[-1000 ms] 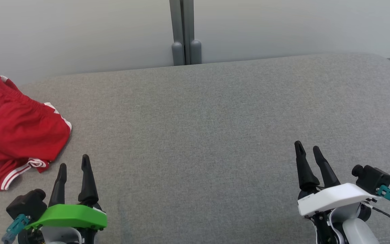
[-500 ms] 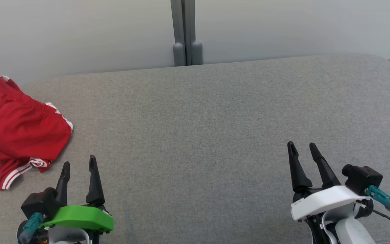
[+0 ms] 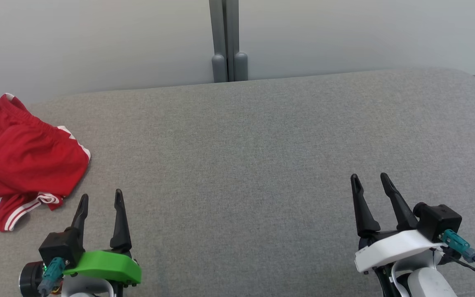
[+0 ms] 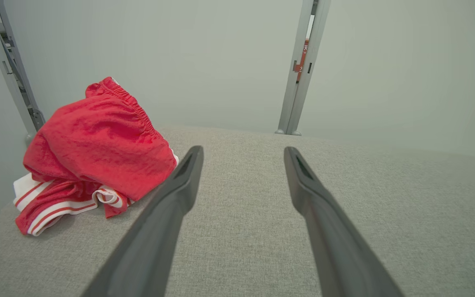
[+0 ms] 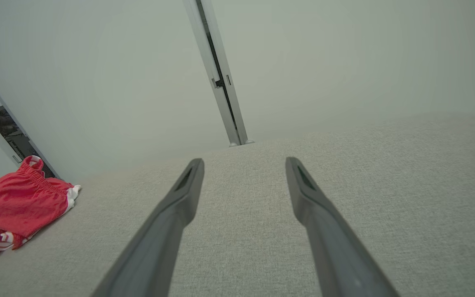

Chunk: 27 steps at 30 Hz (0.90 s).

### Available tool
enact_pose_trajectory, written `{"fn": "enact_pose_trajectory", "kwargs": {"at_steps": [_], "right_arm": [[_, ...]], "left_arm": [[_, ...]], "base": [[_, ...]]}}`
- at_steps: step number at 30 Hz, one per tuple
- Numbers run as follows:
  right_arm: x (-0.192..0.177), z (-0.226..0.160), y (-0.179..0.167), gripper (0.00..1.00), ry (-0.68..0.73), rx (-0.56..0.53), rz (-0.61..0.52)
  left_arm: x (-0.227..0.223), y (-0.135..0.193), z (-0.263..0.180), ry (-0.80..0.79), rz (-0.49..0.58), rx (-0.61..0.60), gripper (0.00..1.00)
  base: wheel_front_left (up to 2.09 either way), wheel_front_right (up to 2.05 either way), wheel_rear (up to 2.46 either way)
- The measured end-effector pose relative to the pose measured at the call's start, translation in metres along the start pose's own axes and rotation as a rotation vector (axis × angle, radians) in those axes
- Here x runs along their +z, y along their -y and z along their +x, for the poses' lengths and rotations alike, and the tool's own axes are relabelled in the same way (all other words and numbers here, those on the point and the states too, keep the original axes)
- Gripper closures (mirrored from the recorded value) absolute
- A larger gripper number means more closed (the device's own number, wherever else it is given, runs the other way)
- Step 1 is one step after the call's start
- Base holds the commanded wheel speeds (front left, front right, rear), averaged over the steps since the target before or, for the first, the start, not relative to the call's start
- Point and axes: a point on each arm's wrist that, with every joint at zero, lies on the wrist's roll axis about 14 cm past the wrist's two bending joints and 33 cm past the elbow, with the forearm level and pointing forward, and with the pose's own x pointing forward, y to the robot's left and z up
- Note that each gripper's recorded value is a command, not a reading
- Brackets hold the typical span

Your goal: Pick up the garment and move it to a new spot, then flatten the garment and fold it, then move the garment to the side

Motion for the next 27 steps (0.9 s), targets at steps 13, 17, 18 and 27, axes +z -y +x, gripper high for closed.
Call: {"fn": "enact_pose_trajectory", "kwargs": {"at_steps": [13, 17, 18, 27], "right_arm": [[0.0, -0.001, -0.002, 0.0, 0.005, 0.021, -0.102], [-0.001, -0.002, -0.003, 0.0, 0.002, 0.027, -0.134], [-0.001, -0.002, -0.003, 0.0, 0.002, 0.028, -0.141], [-0.001, -0.001, -0.003, 0.0, -0.003, 0.034, -0.178]], "left_arm": [[0.003, 0.01, -0.003, 0.009, 0.091, -0.035, 0.0], [0.003, 0.011, -0.003, 0.007, 0.11, -0.038, 0.0], [0.004, 0.011, -0.003, 0.009, 0.117, -0.037, 0.0], [0.005, 0.005, -0.005, -0.004, 0.151, -0.024, 0.0]], "base": [[0.0, 0.0, 0.0], [0.0, 0.0, 0.0], [0.0, 0.0, 0.0], [0.0, 0.0, 0.0]]}}
